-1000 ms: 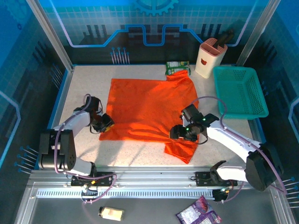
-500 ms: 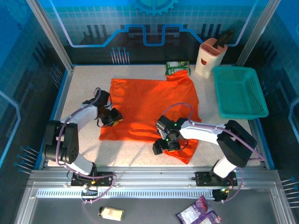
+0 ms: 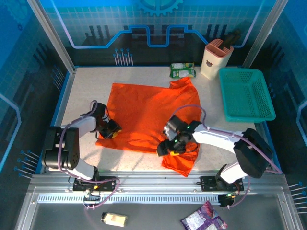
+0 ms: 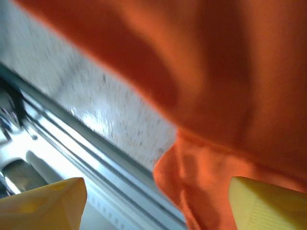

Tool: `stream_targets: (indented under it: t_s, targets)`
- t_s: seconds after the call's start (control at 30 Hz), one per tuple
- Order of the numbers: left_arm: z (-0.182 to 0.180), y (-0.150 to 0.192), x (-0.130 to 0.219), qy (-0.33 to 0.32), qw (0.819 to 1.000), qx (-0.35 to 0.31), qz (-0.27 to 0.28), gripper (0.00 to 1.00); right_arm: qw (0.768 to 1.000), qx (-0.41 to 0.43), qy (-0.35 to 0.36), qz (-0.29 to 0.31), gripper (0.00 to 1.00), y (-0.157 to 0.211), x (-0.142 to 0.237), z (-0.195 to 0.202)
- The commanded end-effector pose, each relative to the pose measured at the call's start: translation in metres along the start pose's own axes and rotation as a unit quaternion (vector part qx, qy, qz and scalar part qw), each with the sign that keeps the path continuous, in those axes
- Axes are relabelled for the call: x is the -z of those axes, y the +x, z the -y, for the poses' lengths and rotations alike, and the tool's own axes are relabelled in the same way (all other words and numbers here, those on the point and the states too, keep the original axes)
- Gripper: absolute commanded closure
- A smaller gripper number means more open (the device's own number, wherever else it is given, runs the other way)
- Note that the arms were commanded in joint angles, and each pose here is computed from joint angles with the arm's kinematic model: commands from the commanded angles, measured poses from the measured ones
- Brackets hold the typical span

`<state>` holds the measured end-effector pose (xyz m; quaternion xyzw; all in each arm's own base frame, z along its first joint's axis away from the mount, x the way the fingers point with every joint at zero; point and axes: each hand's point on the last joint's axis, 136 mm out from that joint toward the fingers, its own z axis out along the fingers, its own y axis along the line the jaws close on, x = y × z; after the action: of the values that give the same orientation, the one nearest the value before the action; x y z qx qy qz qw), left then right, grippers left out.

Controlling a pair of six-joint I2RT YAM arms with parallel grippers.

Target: Fold the inside-out t-shirt

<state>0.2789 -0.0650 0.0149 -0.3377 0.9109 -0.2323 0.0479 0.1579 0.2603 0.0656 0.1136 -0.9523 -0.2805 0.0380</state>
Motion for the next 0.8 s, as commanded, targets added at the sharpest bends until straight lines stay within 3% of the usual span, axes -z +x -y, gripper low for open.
stream_targets:
  t_s: [0.0, 0.13, 0.33, 0.53, 0.77]
  targets:
    - [-0.030, 0.015, -0.004, -0.027, 0.998, 0.048, -0.015, 0.68, 0.996, -0.016, -0.006, 0.083, 0.22, -0.050, 0.046, 0.010]
    - [-0.031, 0.018, 0.002, -0.017, 0.998, 0.055, -0.007, 0.68, 0.984, -0.056, 0.031, 0.169, 0.22, -0.108, 0.094, 0.051]
    - [-0.010, 0.013, 0.025, 0.010, 0.999, 0.036, 0.012, 0.69, 0.965, -0.096, -0.010, 0.245, 0.25, -0.194, 0.141, 0.082]
    - [0.013, 0.010, 0.045, 0.035, 0.999, 0.014, 0.016, 0.67, 0.954, -0.109, -0.019, 0.279, 0.25, -0.267, 0.153, 0.100]
    - [0.017, 0.011, 0.035, 0.032, 0.999, 0.005, 0.006, 0.67, 0.952, -0.106, -0.041, 0.284, 0.27, -0.335, 0.139, 0.109]
